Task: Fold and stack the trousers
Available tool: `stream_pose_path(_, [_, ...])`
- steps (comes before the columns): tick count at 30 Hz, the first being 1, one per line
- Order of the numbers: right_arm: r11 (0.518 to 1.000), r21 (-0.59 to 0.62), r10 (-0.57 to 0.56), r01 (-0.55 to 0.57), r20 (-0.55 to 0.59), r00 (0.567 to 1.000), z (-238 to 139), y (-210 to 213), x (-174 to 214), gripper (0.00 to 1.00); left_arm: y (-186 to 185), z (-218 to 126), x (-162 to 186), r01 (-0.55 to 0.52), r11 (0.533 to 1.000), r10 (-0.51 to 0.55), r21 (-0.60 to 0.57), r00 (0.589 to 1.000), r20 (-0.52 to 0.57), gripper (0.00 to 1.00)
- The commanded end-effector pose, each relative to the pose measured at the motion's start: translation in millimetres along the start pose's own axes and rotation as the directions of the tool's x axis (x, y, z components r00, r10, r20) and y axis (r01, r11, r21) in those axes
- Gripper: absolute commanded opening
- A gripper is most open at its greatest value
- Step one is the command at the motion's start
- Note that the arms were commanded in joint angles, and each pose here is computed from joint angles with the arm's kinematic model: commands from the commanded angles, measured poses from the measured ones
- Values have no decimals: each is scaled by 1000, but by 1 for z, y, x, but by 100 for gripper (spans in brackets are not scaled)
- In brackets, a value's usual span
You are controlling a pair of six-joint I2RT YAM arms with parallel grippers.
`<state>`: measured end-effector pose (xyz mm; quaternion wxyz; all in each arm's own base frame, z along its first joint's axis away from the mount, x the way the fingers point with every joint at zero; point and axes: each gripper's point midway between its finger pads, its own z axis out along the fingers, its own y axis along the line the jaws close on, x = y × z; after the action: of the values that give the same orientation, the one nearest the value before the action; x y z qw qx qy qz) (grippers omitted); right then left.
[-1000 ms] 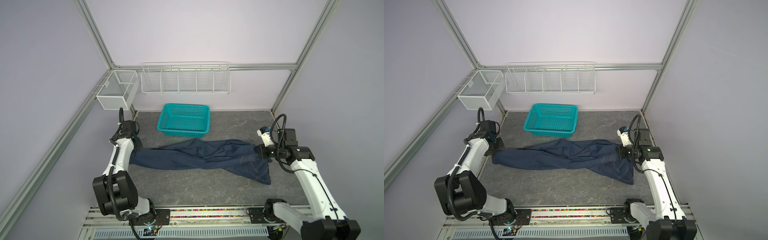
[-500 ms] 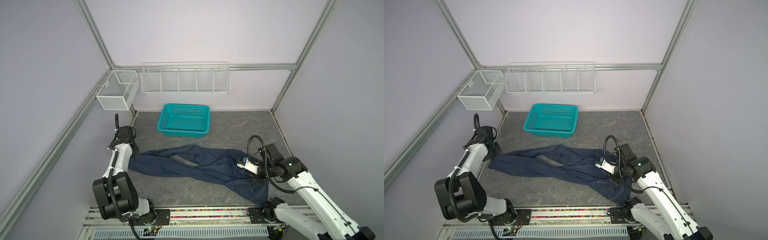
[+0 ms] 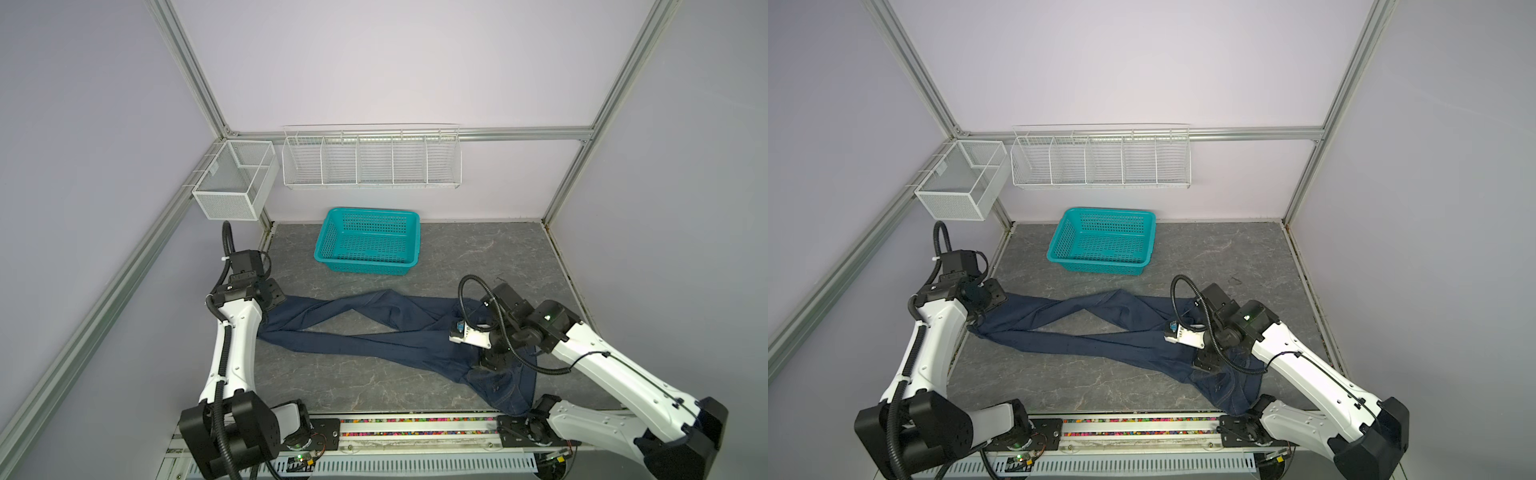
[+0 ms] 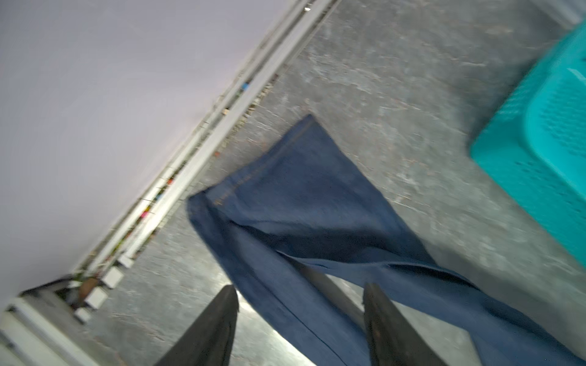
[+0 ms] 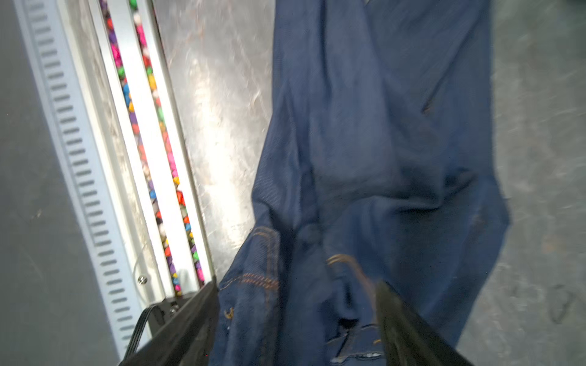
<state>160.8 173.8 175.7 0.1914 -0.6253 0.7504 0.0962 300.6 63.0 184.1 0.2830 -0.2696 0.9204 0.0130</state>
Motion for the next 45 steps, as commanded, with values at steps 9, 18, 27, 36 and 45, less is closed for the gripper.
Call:
stream_pose_path(9, [845, 275, 410, -459, 218, 886, -48, -102, -13, 88, -97, -9, 116, 7, 970, 49, 243, 973, -227, 67])
stream_pose_path(18, [94, 176, 943, -980, 300, 144, 3, -153, 87, 85, -199, -30, 182, -232, 826, 369, 514, 912, -180, 68])
stream_pose_path(27, [-358, 185, 902, -915, 323, -288, 26, -135, 177, 86, -294, -68, 256, -503, 410, 702, 761, 706, 89, 72])
stream_pose_path(36, [-447, 205, 879, -871, 285, -383, 60, -128, 210, 84, -318, -62, 313, -652, 60, 852, 756, 428, 302, 72])
stream_pose_path(45, [-450, 139, 875, -882, 266, -404, 92, -138, 212, 58, -317, -67, 354, -674, -234, 860, 701, 193, 472, 72])
